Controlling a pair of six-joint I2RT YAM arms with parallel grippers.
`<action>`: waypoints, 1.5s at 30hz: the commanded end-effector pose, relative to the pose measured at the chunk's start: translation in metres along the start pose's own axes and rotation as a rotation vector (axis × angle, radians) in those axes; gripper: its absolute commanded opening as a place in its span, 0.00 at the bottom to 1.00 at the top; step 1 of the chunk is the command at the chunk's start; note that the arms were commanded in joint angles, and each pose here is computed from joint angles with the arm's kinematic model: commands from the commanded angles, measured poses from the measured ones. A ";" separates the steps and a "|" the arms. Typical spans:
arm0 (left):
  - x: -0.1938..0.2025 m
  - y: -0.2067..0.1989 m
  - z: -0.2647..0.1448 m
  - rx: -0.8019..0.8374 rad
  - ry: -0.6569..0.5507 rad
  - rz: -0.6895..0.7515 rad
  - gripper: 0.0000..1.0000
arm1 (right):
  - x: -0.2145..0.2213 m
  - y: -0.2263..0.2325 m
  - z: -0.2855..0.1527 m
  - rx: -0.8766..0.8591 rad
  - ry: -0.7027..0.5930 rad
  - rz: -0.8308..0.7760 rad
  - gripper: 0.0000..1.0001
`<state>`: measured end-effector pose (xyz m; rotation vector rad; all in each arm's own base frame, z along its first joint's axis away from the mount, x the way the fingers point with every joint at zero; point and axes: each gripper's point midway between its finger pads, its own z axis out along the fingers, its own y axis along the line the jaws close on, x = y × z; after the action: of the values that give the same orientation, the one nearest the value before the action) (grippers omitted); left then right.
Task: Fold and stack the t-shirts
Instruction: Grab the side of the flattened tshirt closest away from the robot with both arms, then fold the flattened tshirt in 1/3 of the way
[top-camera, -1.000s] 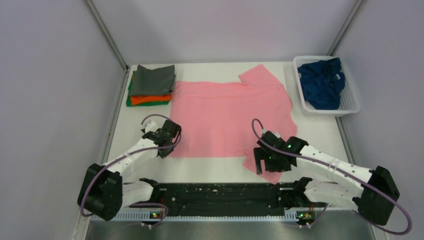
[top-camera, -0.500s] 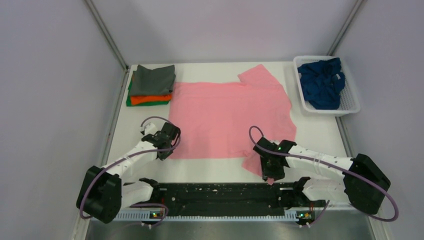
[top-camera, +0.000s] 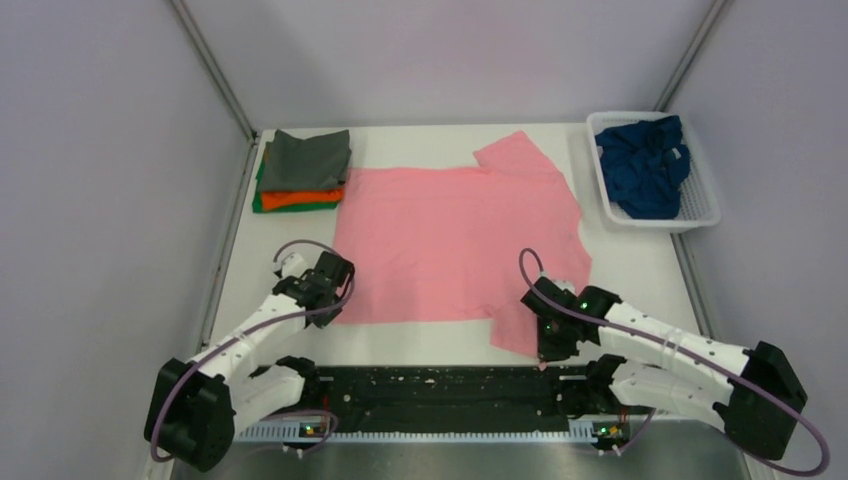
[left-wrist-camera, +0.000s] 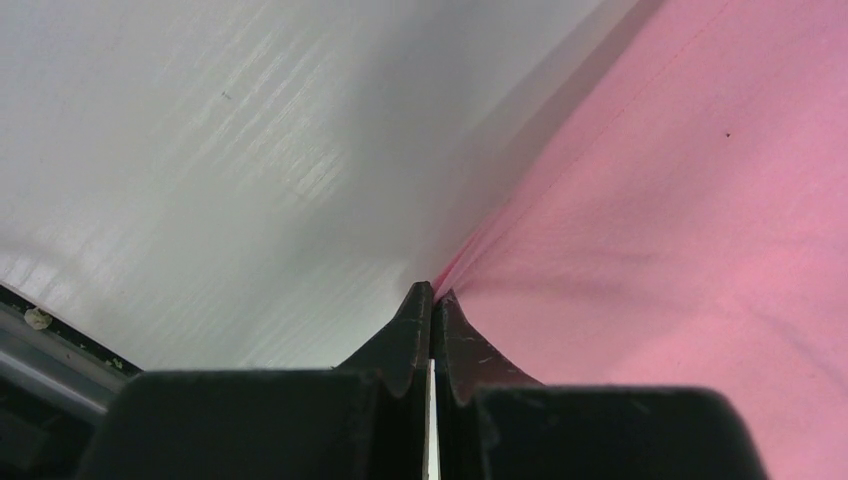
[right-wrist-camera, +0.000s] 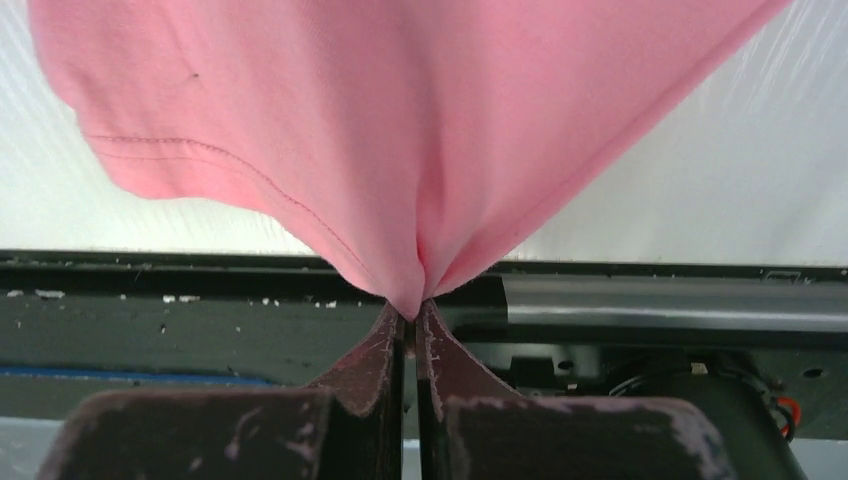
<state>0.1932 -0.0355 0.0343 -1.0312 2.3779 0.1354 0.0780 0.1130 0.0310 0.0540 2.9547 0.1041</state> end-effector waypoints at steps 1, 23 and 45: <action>0.020 0.022 -0.004 -0.038 0.075 -0.001 0.00 | 0.022 -0.006 -0.012 -0.016 0.076 0.029 0.00; -0.029 -0.067 -0.021 0.170 0.104 0.013 0.00 | -0.141 0.058 -0.036 -0.264 -0.319 0.002 0.00; -0.102 -0.093 -0.003 0.156 0.018 -0.089 0.00 | -0.273 0.031 -0.064 -0.293 -0.557 0.149 0.00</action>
<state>0.2964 -0.0466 0.0807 -1.0643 2.3994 -0.1121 0.3089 0.1338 0.1184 0.2356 2.4549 0.4457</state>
